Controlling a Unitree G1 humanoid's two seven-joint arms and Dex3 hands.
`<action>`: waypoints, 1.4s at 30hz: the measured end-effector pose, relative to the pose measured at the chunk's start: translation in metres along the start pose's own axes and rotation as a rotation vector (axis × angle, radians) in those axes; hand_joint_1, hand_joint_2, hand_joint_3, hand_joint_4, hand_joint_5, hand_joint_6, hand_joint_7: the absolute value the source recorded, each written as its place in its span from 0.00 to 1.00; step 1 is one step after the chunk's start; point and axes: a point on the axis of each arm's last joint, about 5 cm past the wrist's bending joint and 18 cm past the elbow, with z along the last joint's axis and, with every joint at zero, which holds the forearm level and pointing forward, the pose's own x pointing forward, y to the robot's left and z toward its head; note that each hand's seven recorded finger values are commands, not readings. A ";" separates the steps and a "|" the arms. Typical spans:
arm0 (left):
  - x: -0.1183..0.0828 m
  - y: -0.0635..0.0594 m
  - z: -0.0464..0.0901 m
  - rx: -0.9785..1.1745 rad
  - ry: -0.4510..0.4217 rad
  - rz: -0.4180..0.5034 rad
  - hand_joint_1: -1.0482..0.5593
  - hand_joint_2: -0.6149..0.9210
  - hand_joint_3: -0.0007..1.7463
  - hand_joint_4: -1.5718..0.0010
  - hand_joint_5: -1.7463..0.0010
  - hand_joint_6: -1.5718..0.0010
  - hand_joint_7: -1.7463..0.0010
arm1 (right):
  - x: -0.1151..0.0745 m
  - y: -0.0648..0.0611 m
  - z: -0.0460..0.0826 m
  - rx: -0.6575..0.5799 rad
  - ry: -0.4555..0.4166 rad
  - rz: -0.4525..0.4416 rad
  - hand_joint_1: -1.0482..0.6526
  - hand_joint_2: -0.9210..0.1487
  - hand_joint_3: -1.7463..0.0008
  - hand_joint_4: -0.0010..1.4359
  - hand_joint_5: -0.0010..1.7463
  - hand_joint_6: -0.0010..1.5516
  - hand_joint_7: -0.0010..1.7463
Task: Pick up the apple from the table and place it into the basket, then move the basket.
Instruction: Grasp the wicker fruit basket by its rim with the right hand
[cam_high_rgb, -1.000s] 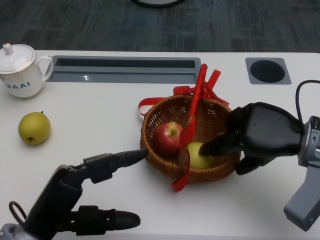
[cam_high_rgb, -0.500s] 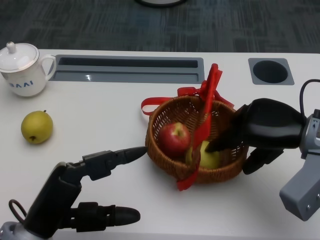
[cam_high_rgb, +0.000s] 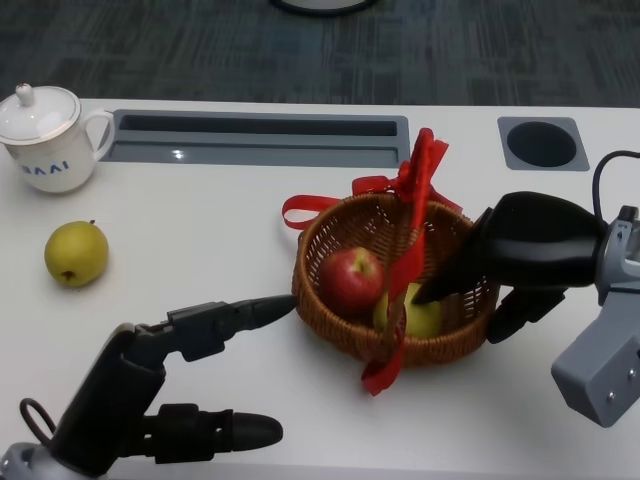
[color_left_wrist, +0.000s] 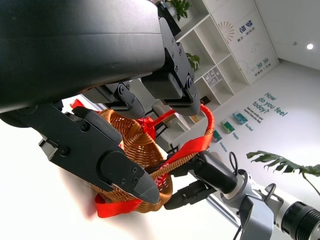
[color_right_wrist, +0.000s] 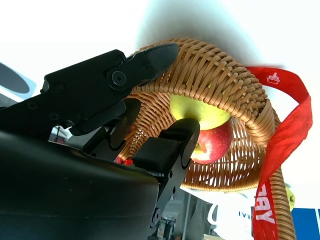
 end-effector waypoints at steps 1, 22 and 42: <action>0.000 0.000 0.000 0.000 0.000 0.000 0.36 0.86 0.00 0.53 1.00 0.55 1.00 | 0.000 0.000 0.000 0.009 0.001 0.001 0.47 0.09 1.00 0.80 0.07 0.74 0.02; 0.003 0.001 0.000 0.007 -0.026 0.005 0.37 0.86 0.00 0.53 1.00 0.54 1.00 | -0.002 0.003 0.002 0.071 0.047 0.048 0.47 0.12 0.99 0.75 0.09 0.62 0.04; 0.005 0.001 0.000 -0.006 -0.048 0.028 0.40 0.85 0.00 0.51 1.00 0.52 1.00 | -0.008 -0.011 0.013 -0.015 -0.184 0.115 0.49 0.17 1.00 0.82 0.04 0.75 0.01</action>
